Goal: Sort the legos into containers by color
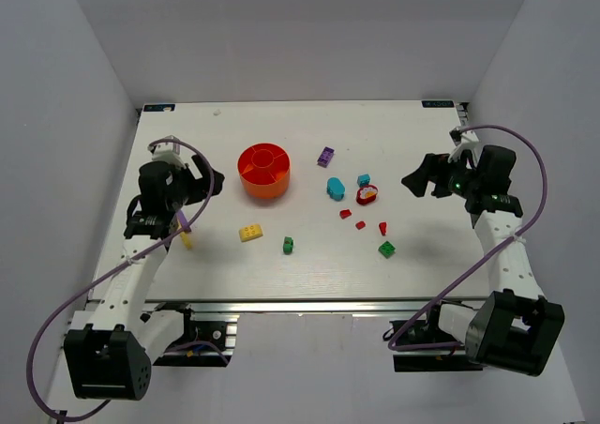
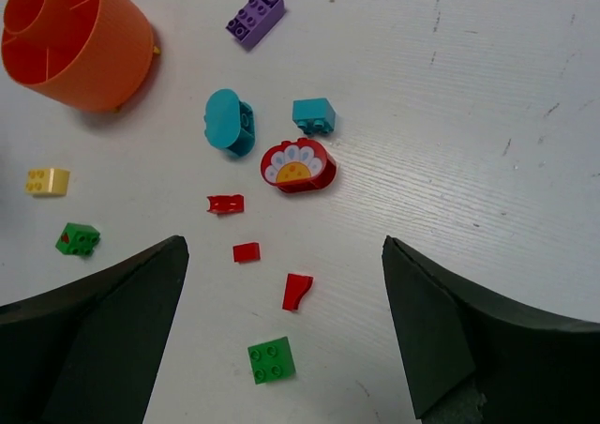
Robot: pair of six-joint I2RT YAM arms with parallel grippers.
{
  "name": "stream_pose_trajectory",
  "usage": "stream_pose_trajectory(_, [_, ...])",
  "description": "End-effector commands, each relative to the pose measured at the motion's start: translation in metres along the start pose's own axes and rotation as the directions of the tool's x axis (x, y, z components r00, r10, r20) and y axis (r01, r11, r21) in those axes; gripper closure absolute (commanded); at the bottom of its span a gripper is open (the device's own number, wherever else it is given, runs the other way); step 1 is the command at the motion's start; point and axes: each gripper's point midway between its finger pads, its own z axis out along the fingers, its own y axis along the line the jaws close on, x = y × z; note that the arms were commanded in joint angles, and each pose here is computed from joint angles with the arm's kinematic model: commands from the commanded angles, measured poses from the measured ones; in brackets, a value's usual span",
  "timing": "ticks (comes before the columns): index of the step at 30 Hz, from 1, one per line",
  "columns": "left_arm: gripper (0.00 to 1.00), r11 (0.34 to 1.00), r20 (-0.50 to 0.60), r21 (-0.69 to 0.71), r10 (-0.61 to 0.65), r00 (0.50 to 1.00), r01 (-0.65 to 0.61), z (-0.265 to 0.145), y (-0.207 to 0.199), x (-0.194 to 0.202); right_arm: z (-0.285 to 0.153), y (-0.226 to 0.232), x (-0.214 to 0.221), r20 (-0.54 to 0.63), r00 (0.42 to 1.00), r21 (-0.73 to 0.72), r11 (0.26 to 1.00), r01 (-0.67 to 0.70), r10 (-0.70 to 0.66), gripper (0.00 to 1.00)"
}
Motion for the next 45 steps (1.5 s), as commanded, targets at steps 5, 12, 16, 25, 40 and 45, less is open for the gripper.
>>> stream_pose_trajectory(5, [0.10,0.976,-0.191,-0.203,-0.120,0.974,0.080,0.003,0.030,0.040,-0.015,0.030,0.004,0.039,0.964,-0.169,0.949,0.267,-0.265,0.11])
stream_pose_trajectory(12, [0.34,0.934,-0.268,-0.352,-0.164,0.949,0.062,-0.005,0.058,0.068,-0.016,0.040,0.011,-0.005,0.917,-0.223,0.895,0.387,-0.398,0.11])
stream_pose_trajectory(16, [0.44,0.909,-0.355,-0.414,-0.203,0.912,0.041,0.000,0.072,0.093,-0.020,0.059,0.016,0.003,0.928,-0.311,0.882,0.354,-0.372,0.22])
stream_pose_trajectory(25, [0.16,0.765,-0.312,-0.644,-0.252,0.916,-0.009,-0.025,0.112,0.099,-0.018,0.051,0.007,0.003,0.945,-0.218,0.922,0.321,-0.328,0.52])
stream_pose_trajectory(40, [0.39,0.694,-0.463,-0.705,-0.299,0.834,-0.142,-0.004,0.146,0.142,-0.018,0.054,0.011,0.000,0.943,-0.245,0.914,0.322,-0.332,0.51])
stream_pose_trajectory(45, [0.61,0.693,-0.492,-0.702,-0.307,0.814,-0.162,0.000,0.148,0.149,-0.020,0.054,0.010,0.008,0.942,-0.243,0.913,0.328,-0.336,0.51])
